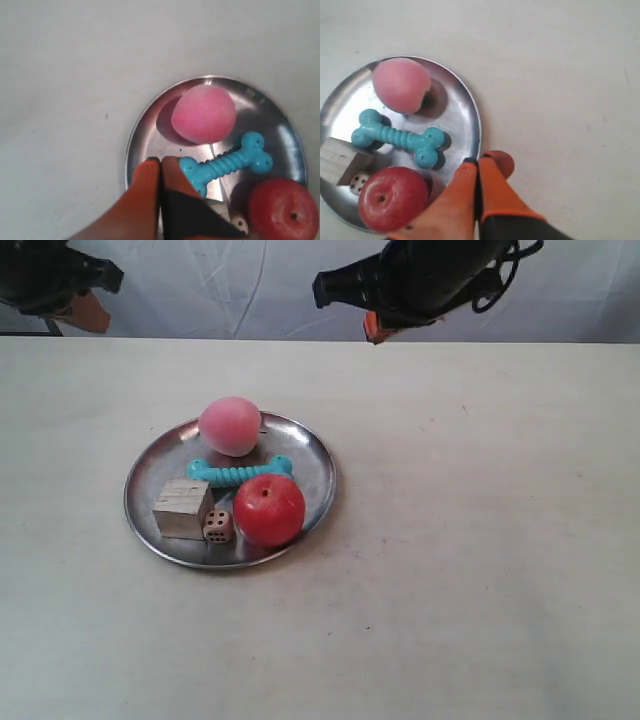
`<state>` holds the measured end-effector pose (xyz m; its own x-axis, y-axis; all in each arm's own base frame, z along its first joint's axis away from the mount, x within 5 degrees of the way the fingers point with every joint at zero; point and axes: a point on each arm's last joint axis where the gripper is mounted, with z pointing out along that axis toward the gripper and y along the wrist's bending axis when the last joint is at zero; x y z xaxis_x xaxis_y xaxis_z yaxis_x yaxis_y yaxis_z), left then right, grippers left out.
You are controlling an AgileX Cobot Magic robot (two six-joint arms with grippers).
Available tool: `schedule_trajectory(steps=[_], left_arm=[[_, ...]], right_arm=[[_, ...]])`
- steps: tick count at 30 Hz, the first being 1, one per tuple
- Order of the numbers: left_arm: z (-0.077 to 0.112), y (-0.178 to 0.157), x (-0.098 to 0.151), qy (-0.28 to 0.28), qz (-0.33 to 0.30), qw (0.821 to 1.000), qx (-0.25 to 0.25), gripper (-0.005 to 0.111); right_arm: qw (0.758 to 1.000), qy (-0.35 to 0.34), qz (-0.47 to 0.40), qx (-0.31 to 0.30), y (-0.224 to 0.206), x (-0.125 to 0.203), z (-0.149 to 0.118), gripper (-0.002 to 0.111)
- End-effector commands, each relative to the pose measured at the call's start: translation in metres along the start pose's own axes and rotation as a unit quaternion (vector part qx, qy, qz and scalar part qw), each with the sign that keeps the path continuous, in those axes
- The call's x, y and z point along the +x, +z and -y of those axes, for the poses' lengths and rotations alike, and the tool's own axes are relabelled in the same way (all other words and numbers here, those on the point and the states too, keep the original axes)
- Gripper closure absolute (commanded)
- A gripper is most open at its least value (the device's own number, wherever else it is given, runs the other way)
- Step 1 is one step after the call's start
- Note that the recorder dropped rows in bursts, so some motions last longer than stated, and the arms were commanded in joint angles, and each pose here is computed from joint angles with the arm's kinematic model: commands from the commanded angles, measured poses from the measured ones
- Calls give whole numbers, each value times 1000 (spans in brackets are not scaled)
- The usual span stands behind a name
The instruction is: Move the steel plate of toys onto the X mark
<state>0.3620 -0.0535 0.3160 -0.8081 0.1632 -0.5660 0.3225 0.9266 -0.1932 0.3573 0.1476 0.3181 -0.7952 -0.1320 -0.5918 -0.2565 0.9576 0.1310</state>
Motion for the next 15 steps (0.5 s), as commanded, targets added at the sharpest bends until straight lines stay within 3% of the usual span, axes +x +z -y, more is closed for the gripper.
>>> schedule_trajectory(steps=[1,4,6,9,15], left_arm=[[23,-60,26,8,142,990,-9,106],[41,-101,50,21,249,968,-1,106],[50,-118,70,41,282,959,4,106],[56,-126,99,64,287,956,3,106],[55,-110,150,61,266,962,-6,106]], right_arm=[[998,-33,56,-1,-62,33,-12,109],[994,-25,106,-23,-99,63,-13,109],[991,-14,128,-31,-112,86,-7,109],[987,10,154,-42,-126,119,1,109],[985,28,163,-49,-128,182,18,109]])
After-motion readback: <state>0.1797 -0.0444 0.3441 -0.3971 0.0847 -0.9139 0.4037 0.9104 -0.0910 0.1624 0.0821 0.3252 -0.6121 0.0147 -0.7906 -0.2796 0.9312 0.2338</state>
